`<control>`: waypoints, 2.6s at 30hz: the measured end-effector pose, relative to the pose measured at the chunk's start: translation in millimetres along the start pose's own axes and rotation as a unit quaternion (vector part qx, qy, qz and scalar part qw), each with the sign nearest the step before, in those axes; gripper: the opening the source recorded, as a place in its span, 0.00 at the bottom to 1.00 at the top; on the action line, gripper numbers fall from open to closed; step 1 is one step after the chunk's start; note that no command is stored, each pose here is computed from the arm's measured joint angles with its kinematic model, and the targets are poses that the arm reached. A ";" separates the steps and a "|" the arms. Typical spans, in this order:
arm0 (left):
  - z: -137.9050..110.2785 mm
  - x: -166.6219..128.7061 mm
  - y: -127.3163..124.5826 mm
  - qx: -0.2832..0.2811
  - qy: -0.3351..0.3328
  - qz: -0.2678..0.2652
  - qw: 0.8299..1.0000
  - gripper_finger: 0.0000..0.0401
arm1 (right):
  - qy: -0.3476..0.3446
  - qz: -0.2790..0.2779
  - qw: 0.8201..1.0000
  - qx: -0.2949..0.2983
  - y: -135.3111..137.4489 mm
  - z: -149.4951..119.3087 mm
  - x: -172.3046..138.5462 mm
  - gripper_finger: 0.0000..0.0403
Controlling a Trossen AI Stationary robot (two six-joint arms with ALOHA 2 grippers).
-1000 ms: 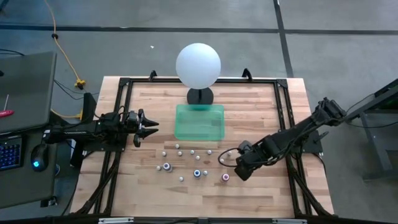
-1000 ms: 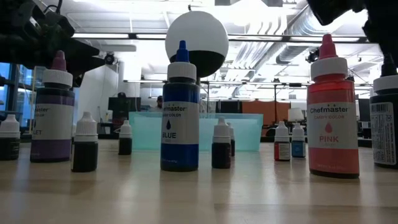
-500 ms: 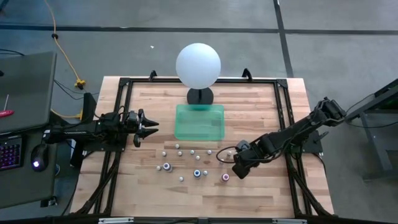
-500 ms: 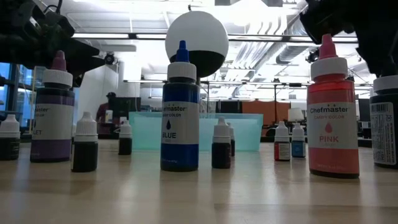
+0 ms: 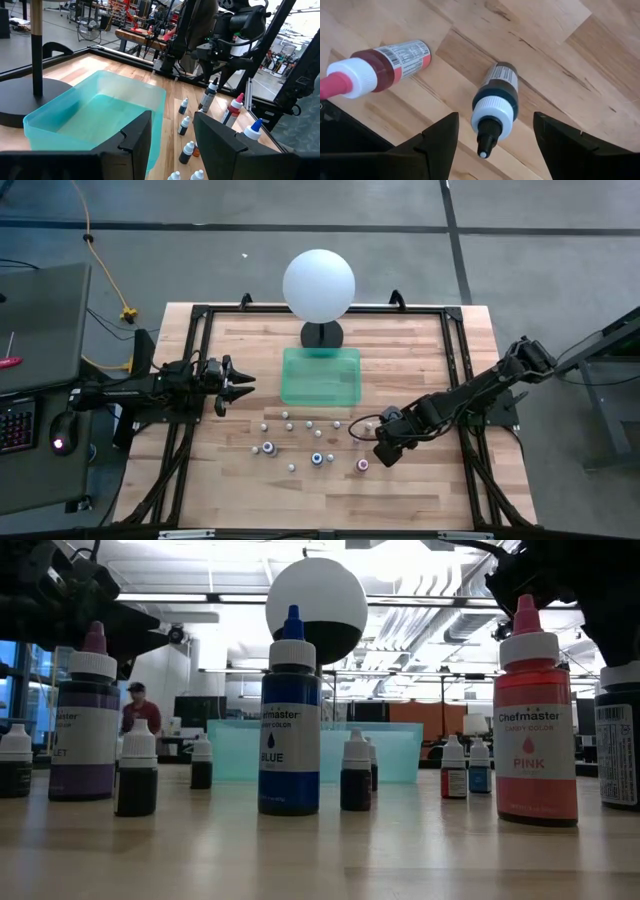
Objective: Pick & Place food coloring
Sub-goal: Put the large black food coloring bottle into the bin
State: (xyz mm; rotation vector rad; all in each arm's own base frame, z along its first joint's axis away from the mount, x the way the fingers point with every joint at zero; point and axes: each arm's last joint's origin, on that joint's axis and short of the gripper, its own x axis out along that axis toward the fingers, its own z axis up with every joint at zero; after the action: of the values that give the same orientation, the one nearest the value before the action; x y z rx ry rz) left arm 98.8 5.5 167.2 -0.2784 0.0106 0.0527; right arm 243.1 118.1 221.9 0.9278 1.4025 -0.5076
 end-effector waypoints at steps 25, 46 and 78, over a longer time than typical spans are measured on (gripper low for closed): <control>0.0 0.0 0.0 0.000 0.000 0.000 1.000 0.37 | -0.004 0.003 1.000 0.012 0.7 0.2 0.0 0.61; 0.1 0.0 0.0 0.000 0.000 0.000 1.000 0.37 | 0.018 -0.004 1.000 0.006 4.1 0.4 10.0 0.61; 0.1 0.0 0.0 0.000 0.000 0.000 1.000 0.37 | 0.018 -0.028 0.999 0.007 2.8 2.2 16.6 0.35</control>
State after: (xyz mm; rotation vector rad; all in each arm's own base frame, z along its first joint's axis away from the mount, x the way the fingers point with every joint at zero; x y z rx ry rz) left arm 98.8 5.6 167.3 -0.2784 0.0098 0.0528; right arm 249.0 121.6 206.4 0.9136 1.4633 -0.5455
